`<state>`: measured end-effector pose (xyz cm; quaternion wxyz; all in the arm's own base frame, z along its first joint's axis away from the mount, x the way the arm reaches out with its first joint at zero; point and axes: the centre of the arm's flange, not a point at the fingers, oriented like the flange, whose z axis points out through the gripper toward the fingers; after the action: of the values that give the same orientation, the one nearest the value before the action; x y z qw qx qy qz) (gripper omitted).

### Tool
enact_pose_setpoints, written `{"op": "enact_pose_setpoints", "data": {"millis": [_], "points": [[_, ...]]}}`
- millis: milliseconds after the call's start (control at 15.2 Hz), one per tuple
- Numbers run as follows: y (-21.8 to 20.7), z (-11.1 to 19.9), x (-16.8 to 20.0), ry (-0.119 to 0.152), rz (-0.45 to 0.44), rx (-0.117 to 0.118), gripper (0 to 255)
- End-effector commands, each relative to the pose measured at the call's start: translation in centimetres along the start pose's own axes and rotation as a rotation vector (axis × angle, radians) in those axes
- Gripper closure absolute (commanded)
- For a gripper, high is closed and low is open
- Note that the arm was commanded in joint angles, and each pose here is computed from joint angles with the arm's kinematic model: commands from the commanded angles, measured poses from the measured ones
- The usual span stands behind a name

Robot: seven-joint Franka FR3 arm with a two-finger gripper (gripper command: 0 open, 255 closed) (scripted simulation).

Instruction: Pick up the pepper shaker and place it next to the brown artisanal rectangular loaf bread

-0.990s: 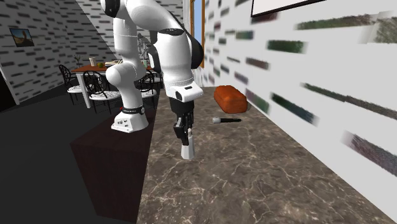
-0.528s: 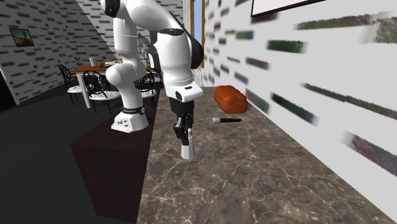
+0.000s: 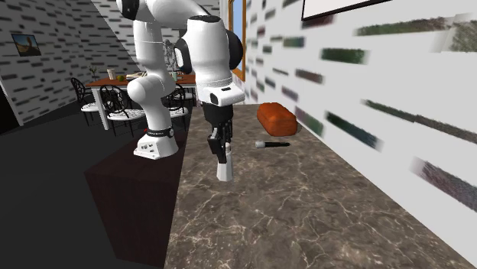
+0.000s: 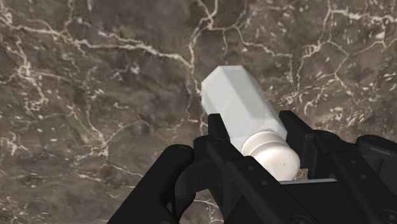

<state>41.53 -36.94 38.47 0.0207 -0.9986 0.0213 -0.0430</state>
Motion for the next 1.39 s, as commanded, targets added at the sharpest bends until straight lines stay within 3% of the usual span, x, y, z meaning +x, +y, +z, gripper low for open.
{"op": "enact_pose_setpoints", "data": {"millis": [0,1320], "points": [[0.0,-1.0,0.1,0.000,0.000,0.000,255],[-0.5,-11.5,1.0,0.000,0.000,0.000,255]]}}
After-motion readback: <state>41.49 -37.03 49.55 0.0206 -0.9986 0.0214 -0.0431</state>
